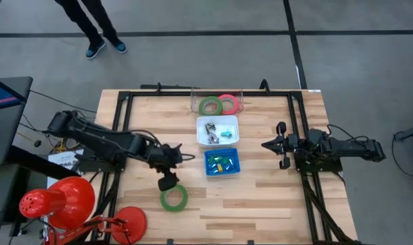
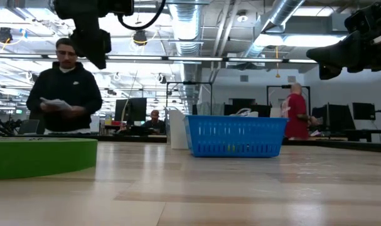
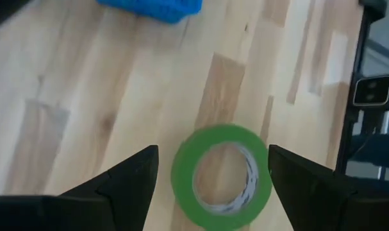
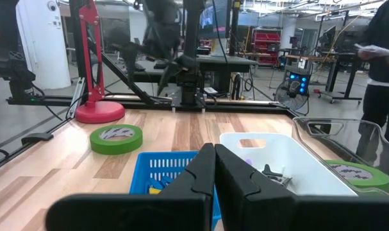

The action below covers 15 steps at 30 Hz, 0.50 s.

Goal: Pick and place Stapler, Stapler remover, tape
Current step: Put the green tape into the transparent bin

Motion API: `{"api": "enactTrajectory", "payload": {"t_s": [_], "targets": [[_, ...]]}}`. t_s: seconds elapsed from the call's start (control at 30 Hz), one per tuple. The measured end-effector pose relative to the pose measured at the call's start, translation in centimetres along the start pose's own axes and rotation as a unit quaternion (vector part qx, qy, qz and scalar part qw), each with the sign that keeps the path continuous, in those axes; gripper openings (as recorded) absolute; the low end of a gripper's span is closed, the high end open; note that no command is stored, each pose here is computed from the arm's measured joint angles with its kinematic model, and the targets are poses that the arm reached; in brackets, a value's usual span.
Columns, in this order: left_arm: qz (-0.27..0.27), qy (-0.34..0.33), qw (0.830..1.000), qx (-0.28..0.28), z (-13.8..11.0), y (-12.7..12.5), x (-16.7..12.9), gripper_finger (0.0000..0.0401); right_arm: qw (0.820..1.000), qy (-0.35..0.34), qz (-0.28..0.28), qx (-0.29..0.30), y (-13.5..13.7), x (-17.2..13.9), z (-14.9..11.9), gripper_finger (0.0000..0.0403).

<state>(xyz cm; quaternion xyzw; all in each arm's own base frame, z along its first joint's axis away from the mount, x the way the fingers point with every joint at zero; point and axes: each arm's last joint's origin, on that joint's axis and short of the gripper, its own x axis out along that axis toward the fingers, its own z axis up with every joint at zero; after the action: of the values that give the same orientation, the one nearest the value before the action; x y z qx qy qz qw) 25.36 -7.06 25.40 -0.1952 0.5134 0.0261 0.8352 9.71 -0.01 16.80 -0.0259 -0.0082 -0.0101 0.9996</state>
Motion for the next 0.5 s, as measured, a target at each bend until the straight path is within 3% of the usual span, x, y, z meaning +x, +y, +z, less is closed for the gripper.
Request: {"api": "enactTrajectory", "payload": {"t_s": [0.33, 0.5], "targets": [[0.015, 0.041, 0.999, -0.021, -0.9, -1.1, 2.1, 0.0283, 1.000, 0.000, 0.000, 0.000, 0.0, 0.0, 0.0, 0.0001], [0.027, 0.046, 0.998, 0.034, -1.9, -1.5, 2.6, 0.0282, 1.000, 0.000, 0.000, 0.000, 0.0, 0.0, 0.0, 0.0001]]}}
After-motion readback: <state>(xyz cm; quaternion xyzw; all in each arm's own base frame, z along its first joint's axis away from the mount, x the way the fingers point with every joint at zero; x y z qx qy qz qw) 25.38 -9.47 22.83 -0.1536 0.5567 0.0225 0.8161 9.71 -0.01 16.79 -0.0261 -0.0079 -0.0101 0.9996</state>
